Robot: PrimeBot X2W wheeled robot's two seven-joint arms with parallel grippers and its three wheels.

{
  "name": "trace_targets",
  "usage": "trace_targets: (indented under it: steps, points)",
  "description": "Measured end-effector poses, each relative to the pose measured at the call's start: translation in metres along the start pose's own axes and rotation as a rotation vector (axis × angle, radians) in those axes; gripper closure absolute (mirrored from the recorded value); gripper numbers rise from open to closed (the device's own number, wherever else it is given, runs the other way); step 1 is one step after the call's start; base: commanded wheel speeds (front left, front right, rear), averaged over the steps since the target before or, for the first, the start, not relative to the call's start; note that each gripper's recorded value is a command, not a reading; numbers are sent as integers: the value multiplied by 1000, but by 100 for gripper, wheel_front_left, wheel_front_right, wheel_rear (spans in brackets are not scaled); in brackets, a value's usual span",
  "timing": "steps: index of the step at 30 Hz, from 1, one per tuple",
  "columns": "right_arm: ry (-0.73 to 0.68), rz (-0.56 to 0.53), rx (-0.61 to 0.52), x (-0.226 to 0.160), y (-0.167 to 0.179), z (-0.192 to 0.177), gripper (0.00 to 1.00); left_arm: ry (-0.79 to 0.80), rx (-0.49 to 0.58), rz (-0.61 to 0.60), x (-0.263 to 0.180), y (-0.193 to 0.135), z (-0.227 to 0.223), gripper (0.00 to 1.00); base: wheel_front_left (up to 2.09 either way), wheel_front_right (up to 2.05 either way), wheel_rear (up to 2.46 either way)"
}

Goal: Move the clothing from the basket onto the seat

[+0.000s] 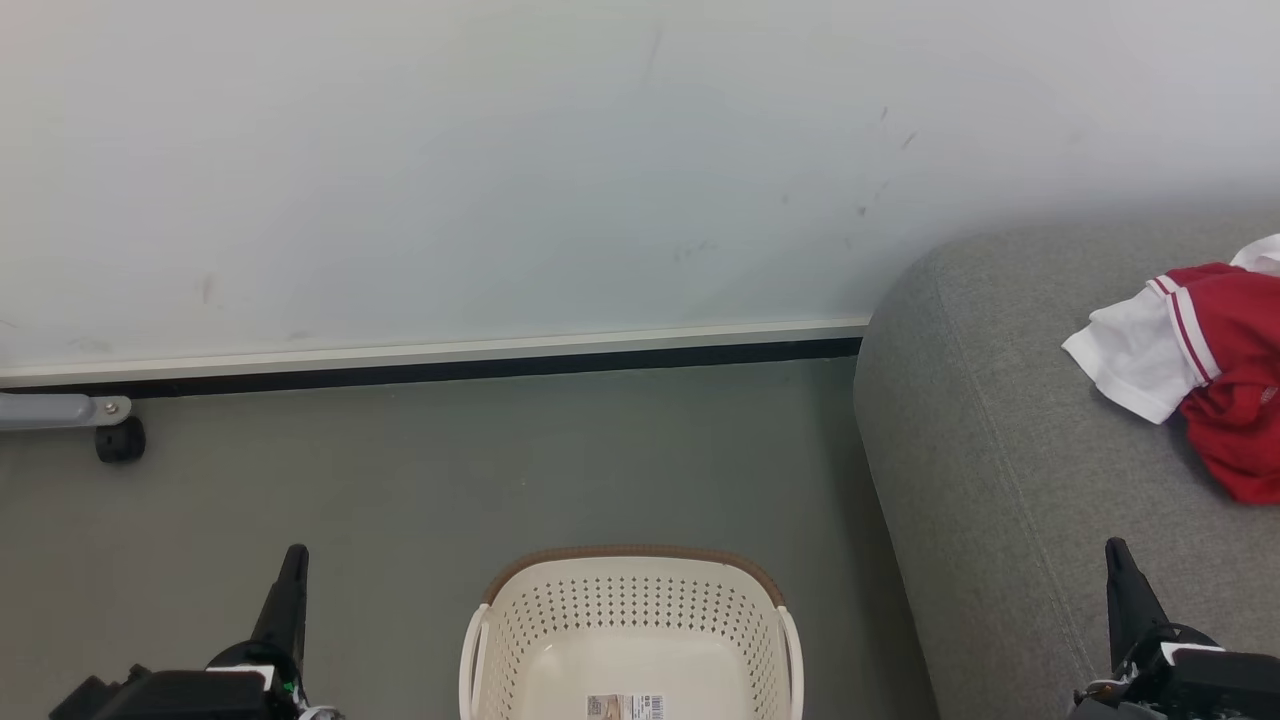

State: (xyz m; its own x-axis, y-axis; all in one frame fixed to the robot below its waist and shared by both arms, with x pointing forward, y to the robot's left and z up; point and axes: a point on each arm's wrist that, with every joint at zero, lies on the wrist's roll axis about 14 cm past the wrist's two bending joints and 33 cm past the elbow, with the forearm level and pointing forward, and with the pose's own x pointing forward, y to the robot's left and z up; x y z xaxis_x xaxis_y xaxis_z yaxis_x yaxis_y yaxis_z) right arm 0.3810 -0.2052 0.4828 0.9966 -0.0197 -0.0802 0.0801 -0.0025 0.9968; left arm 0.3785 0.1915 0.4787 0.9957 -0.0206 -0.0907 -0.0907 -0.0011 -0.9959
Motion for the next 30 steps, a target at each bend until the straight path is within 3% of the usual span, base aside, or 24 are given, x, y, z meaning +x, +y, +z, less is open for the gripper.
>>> trace_targets:
  steps: [30]
  points:
    - [0,1,0,0,0,0,100,0,0,0,0,0,0,100,0,0,0]
